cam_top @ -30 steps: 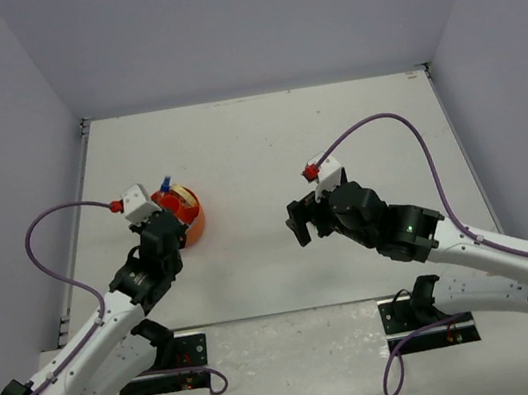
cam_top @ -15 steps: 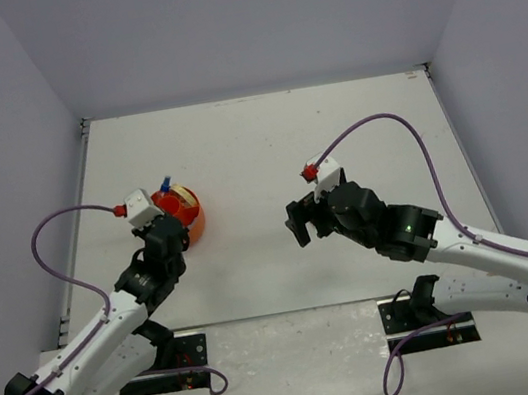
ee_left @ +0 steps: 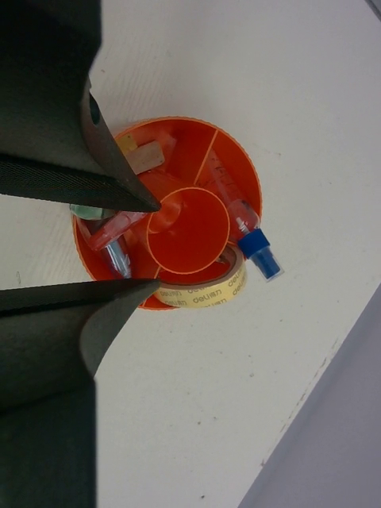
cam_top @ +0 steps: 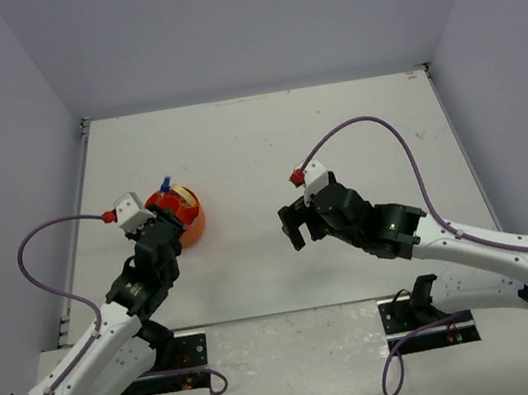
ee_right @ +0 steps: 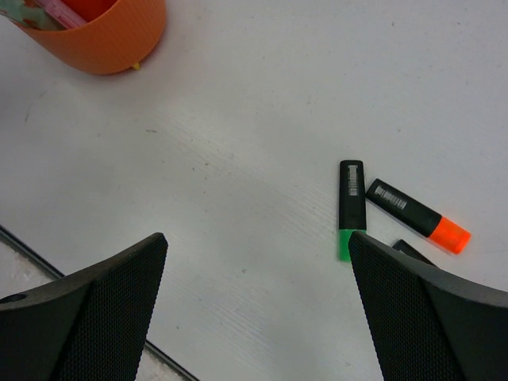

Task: Sort the stationery into containers
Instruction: Place the pen in the storage box, then pick up the pen from the center of the board.

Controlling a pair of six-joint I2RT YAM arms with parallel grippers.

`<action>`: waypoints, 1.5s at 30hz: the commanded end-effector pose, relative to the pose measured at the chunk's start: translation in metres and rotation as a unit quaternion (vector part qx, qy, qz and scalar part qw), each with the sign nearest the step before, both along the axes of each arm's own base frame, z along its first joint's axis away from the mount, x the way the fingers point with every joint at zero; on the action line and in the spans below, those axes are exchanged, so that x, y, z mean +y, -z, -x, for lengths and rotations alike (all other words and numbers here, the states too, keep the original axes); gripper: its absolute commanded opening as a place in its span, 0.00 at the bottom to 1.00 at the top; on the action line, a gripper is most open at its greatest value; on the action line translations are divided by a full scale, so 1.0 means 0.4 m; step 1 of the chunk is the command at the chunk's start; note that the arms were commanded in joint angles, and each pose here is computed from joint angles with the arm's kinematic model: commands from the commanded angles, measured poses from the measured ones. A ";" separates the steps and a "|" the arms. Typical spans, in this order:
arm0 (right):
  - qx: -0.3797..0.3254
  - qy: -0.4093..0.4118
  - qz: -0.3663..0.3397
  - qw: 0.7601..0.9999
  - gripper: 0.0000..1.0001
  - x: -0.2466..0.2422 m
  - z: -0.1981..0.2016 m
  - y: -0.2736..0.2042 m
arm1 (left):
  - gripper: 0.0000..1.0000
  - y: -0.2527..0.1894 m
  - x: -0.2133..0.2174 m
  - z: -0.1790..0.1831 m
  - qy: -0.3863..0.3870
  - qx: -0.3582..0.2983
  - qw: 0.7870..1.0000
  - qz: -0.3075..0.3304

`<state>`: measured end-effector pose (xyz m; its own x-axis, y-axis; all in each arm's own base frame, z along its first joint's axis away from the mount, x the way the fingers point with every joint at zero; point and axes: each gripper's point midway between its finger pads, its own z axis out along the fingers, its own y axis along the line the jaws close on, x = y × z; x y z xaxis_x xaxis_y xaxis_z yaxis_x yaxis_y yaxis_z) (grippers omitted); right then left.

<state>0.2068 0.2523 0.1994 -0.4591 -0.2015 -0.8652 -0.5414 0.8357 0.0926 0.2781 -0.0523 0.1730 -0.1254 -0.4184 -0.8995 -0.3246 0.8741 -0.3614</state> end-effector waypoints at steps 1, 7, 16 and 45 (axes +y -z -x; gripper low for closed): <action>0.015 0.020 0.011 1.000 0.99 0.000 -0.019 0.040 | 0.44 -0.091 -0.012 0.006 0.015 -0.031 0.999 0.036; 0.099 0.013 0.031 0.995 0.99 -0.024 -0.028 0.113 | 0.97 -0.216 -0.022 0.044 0.053 -0.033 0.997 0.053; 0.193 0.048 0.115 0.973 0.70 -0.084 -0.049 0.260 | 1.00 -0.322 -0.030 0.140 0.136 -0.036 0.989 0.053; 0.319 0.052 0.216 0.921 0.45 -0.110 -0.142 0.468 | 1.00 -0.346 -0.021 0.230 0.220 -0.033 0.975 -0.014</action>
<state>0.2665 0.1971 0.0128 -0.8849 -0.3565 -0.2997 -0.3630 0.9311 -0.0356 0.1872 -0.0520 0.3122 -0.2105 -0.3445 -0.9149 0.0501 0.9308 -0.3621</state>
